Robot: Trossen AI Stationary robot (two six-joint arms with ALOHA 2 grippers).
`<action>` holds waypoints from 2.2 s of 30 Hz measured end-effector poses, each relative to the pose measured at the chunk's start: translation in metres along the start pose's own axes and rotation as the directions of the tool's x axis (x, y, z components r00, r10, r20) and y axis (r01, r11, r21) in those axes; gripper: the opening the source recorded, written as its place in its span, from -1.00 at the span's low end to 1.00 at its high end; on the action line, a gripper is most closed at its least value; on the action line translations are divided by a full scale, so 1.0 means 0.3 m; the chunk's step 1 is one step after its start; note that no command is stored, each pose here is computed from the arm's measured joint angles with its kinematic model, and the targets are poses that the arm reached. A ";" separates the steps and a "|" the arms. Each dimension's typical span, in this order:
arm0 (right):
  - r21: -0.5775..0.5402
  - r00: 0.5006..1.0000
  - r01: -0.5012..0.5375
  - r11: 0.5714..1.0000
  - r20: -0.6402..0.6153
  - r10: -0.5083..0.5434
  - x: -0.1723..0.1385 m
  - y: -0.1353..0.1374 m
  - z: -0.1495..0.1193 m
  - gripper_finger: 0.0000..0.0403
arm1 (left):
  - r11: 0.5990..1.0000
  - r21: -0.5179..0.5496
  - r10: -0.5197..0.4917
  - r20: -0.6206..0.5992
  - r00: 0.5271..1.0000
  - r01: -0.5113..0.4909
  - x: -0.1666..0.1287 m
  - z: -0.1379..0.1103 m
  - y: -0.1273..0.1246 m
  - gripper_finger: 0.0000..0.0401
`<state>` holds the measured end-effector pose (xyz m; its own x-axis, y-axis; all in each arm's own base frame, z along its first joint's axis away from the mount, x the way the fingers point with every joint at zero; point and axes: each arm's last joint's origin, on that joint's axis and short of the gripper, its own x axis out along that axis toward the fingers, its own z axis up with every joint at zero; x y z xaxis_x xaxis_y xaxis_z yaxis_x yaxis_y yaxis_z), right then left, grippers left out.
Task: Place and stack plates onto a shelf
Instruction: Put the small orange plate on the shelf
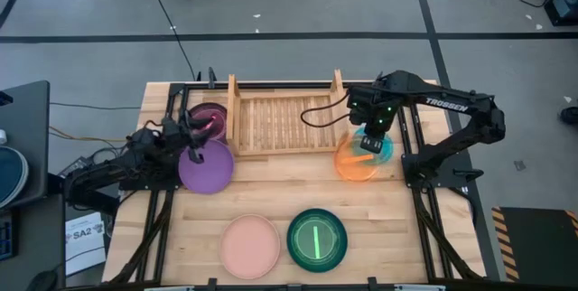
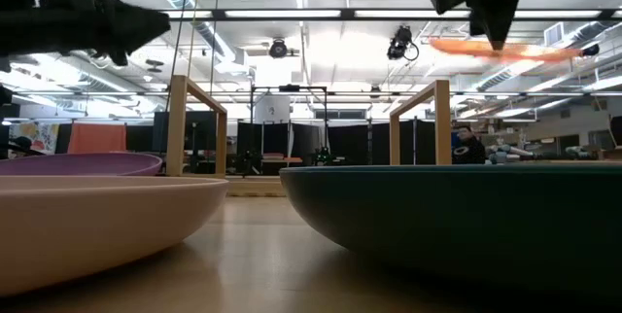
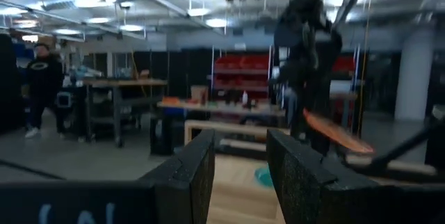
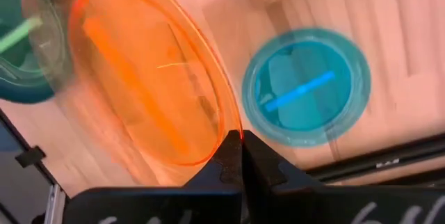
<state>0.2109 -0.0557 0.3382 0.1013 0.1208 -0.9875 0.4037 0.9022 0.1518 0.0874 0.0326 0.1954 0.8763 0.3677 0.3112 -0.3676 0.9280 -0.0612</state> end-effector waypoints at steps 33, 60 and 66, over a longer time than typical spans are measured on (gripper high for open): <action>0.341 0.521 0.238 0.909 0.745 -0.416 -0.124 0.014 0.234 -0.98 | 0.990 0.090 0.128 -0.216 0.968 -0.111 0.480 0.243 -0.113 -0.32; 0.393 0.345 0.158 0.906 0.838 -0.424 -0.180 0.024 0.270 -0.98 | 0.915 0.271 0.365 -0.246 0.898 -0.298 0.724 0.209 -0.136 -0.32; 0.385 0.344 0.150 0.911 0.843 -0.413 -0.182 0.025 0.271 -0.98 | 0.894 0.282 0.415 -0.233 0.879 -0.347 0.723 0.212 -0.131 -0.32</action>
<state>0.2824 -0.0892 0.3967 0.6345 -0.6804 -0.3668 0.7330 0.6802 0.0062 0.2721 0.0720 0.3255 0.6907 0.7226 0.0269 -0.7209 0.6851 0.1048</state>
